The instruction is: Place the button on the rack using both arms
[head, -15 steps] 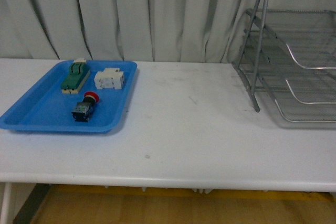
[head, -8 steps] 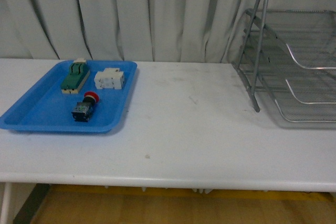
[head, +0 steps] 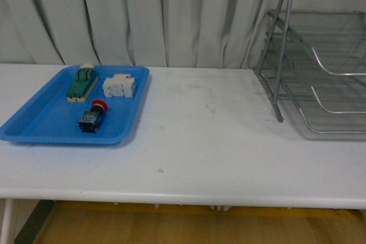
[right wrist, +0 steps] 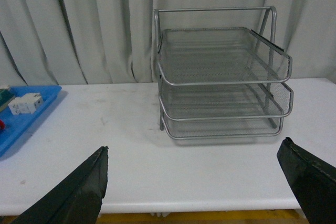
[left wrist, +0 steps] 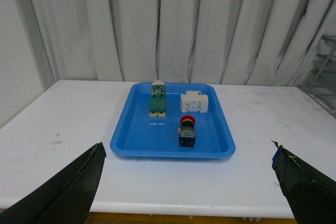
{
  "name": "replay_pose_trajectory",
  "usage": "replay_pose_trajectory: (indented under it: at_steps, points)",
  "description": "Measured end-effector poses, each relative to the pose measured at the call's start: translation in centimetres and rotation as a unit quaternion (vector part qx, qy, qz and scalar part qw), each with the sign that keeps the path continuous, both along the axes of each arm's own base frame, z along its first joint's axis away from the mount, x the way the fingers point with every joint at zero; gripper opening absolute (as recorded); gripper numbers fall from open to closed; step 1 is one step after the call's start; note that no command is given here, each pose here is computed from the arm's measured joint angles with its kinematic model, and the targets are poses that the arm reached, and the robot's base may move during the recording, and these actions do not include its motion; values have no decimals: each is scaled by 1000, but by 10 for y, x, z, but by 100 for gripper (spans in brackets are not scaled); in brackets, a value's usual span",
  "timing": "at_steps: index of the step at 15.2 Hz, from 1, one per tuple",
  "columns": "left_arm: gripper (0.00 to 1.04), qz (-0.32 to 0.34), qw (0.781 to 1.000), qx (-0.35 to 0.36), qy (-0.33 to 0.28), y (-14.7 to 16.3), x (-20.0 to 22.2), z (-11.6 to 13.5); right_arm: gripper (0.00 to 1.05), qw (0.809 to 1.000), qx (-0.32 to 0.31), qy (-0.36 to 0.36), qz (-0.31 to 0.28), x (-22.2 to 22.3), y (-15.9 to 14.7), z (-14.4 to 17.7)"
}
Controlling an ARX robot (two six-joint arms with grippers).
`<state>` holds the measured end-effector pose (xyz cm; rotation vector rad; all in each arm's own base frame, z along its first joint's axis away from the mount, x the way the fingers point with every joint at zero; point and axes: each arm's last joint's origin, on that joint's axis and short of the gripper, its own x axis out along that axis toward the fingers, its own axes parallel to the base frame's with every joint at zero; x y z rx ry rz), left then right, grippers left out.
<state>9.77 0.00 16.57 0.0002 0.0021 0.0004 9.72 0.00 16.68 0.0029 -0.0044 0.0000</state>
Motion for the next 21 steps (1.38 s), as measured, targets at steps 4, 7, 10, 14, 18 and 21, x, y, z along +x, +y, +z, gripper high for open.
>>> replay_pose_trajectory:
  at_steps: [4,7,10,14,18,21]
  points:
    - [98,0,1000,0,0,0,0,0,98,1000,0,0,0,0,0,0]
    - [98,0,1000,0,0,0,0,0,98,1000,0,0,0,0,0,0]
    - [98,0,1000,0,0,0,0,0,98,1000,0,0,0,0,0,0]
    - [98,0,1000,0,0,0,0,0,98,998,11,4,57,3,-2,1]
    - [98,0,1000,0,0,0,0,0,98,983,30,-19,181,37,-3,34]
    - [98,0,1000,0,0,0,0,0,98,988,52,-62,130,95,-18,77]
